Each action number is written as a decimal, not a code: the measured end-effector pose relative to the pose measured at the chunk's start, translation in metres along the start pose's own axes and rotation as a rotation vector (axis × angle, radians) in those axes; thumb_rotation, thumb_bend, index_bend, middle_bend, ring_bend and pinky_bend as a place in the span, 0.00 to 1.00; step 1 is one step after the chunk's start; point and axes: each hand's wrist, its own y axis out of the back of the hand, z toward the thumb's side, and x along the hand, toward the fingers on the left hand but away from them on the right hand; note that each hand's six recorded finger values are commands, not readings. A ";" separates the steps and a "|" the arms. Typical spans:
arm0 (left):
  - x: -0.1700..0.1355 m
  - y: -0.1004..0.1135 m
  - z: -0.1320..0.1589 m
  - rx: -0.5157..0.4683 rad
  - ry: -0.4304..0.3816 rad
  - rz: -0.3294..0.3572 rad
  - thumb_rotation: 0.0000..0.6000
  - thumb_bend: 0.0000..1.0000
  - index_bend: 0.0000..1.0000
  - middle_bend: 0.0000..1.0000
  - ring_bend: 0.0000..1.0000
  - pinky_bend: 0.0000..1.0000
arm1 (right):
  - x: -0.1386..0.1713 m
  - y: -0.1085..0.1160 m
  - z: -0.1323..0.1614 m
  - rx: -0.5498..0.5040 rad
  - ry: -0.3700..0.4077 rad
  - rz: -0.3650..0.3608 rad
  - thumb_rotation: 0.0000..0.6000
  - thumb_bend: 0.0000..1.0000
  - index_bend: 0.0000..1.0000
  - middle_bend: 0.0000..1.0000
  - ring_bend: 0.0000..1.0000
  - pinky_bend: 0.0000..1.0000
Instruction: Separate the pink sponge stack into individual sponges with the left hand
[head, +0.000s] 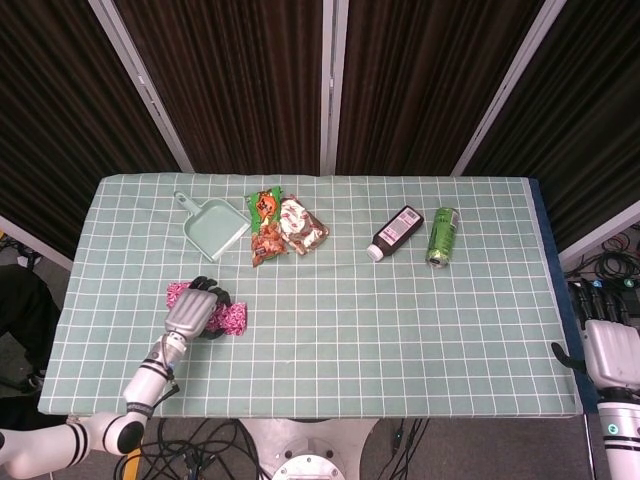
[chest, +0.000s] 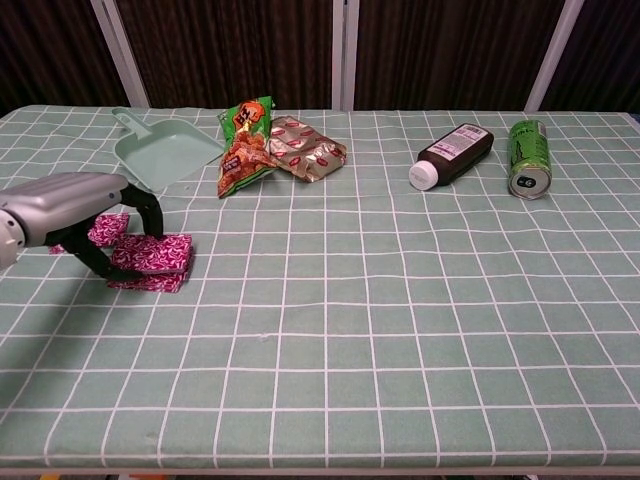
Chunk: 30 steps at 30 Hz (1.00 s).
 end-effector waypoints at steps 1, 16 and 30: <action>0.000 0.001 0.000 -0.003 0.000 0.002 1.00 0.26 0.43 0.45 0.17 0.14 | 0.000 0.000 0.000 0.001 0.000 0.000 1.00 0.15 0.00 0.00 0.00 0.00; -0.033 0.028 -0.043 -0.005 0.065 0.044 1.00 0.26 0.43 0.45 0.17 0.14 | 0.000 0.000 0.005 0.008 0.006 0.001 1.00 0.15 0.00 0.00 0.00 0.00; -0.105 0.011 -0.077 -0.040 0.144 0.016 1.00 0.26 0.44 0.46 0.17 0.14 | 0.000 -0.002 0.011 0.018 0.017 0.004 1.00 0.15 0.00 0.01 0.00 0.00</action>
